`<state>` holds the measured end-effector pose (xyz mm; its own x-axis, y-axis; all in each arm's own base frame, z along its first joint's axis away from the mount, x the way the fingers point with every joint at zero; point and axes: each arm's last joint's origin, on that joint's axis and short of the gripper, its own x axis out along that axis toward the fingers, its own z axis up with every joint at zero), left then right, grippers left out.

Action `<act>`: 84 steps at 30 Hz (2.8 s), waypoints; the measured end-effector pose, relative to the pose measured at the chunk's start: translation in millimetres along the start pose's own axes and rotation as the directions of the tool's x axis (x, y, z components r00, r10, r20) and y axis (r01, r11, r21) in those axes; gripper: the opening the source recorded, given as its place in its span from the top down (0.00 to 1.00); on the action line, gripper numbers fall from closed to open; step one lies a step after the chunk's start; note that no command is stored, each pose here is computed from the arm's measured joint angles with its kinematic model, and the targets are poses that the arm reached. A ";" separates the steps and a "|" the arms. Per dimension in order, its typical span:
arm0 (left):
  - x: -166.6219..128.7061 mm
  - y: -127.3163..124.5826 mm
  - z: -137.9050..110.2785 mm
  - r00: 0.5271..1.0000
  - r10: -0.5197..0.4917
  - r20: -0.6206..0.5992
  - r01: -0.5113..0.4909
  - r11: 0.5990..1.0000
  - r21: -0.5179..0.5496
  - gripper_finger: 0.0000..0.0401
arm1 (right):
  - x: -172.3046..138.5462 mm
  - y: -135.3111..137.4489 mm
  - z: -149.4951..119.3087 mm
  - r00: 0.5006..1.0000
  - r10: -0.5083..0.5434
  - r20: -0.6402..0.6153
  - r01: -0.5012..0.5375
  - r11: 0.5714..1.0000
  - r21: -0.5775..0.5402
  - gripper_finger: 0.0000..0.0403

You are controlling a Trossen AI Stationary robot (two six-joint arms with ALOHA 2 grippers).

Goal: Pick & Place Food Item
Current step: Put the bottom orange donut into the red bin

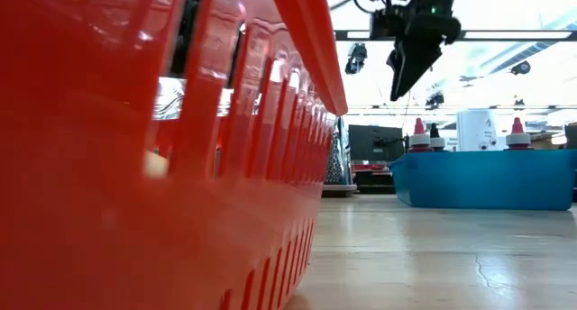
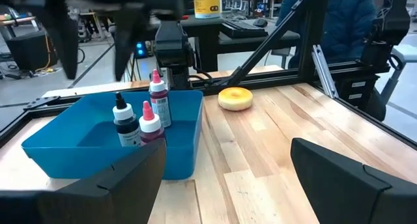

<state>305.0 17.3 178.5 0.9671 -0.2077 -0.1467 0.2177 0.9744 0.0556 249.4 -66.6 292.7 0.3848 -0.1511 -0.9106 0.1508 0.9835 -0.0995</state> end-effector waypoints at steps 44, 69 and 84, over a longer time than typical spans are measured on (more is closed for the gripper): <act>-0.8 -0.7 -6.1 0.998 -0.007 -0.066 0.007 1.000 0.002 0.17 | -8.5 189.8 -56.1 0.985 0.080 -0.153 -0.072 0.996 0.058 0.42; -0.8 -0.8 -6.0 0.998 -0.010 -0.065 0.009 1.000 -0.013 0.17 | 1.8 197.5 -110.9 0.850 0.108 -0.515 0.077 0.942 0.326 0.42; -0.8 -0.8 -6.1 0.998 -0.010 -0.066 0.009 1.000 -0.013 0.17 | 39.8 197.5 -144.4 0.785 0.233 -0.575 0.036 0.909 0.416 0.42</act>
<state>303.2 17.2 172.5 0.9542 -0.2110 -0.2119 0.2245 0.9736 0.0412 163.0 136.0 178.9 -0.1865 0.1671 -0.9681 0.5297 0.8470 0.0442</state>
